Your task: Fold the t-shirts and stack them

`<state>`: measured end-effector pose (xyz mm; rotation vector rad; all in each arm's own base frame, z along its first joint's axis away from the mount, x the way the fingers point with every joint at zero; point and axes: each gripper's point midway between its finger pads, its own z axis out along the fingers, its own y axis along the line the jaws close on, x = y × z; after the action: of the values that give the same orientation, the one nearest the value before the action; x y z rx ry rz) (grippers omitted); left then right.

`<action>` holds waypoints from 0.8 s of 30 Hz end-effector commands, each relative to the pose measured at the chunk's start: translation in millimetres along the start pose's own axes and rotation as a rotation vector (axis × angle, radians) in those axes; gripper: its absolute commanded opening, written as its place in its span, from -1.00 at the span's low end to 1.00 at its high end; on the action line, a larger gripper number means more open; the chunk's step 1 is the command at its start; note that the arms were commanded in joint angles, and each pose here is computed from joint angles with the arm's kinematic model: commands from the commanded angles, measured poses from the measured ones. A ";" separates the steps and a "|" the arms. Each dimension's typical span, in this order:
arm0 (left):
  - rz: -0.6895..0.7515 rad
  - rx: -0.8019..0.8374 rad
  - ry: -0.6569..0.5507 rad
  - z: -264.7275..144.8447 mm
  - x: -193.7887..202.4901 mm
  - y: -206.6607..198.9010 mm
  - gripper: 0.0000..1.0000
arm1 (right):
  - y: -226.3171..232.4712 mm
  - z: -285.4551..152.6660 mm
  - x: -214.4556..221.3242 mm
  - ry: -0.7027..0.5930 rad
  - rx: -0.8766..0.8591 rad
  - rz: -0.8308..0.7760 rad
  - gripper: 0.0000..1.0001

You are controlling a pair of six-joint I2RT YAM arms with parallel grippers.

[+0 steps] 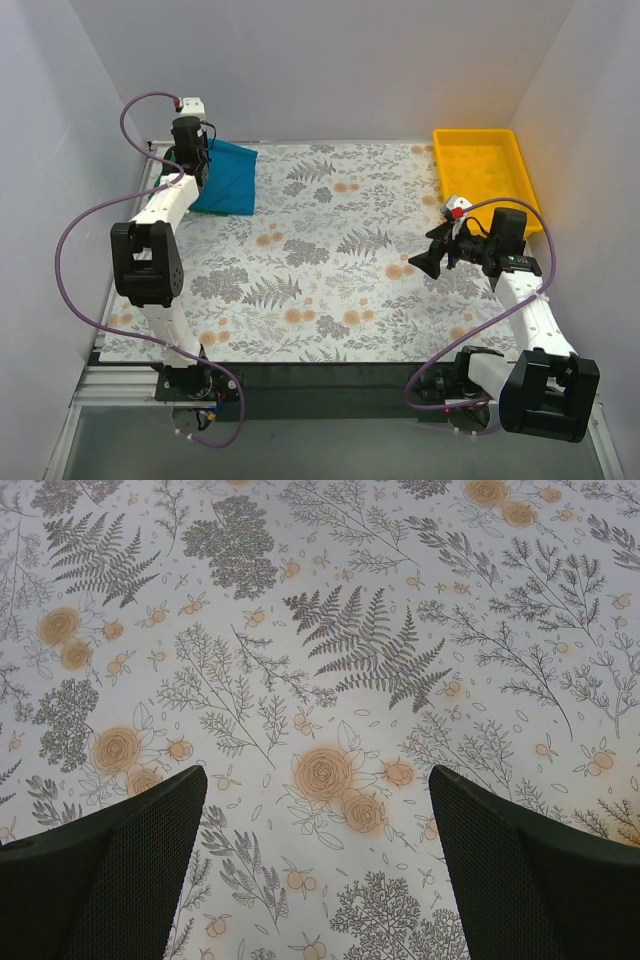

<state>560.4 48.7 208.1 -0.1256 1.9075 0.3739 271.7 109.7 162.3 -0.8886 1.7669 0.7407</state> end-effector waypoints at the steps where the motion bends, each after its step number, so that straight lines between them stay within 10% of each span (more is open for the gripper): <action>1: -0.032 -0.080 -0.104 -0.7 -43.2 24.0 -1.00 | -2.7 -1.9 -15.3 -0.027 -0.010 -0.030 0.97; 24: -0.065 -0.113 -0.085 43.0 -36.6 41.3 -1.00 | -5.9 0.0 -10.8 -0.014 -0.007 -0.015 0.97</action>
<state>593.3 86.5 194.1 -0.1955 1.9001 0.4304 272.8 109.5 157.0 -0.8822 1.7848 0.7548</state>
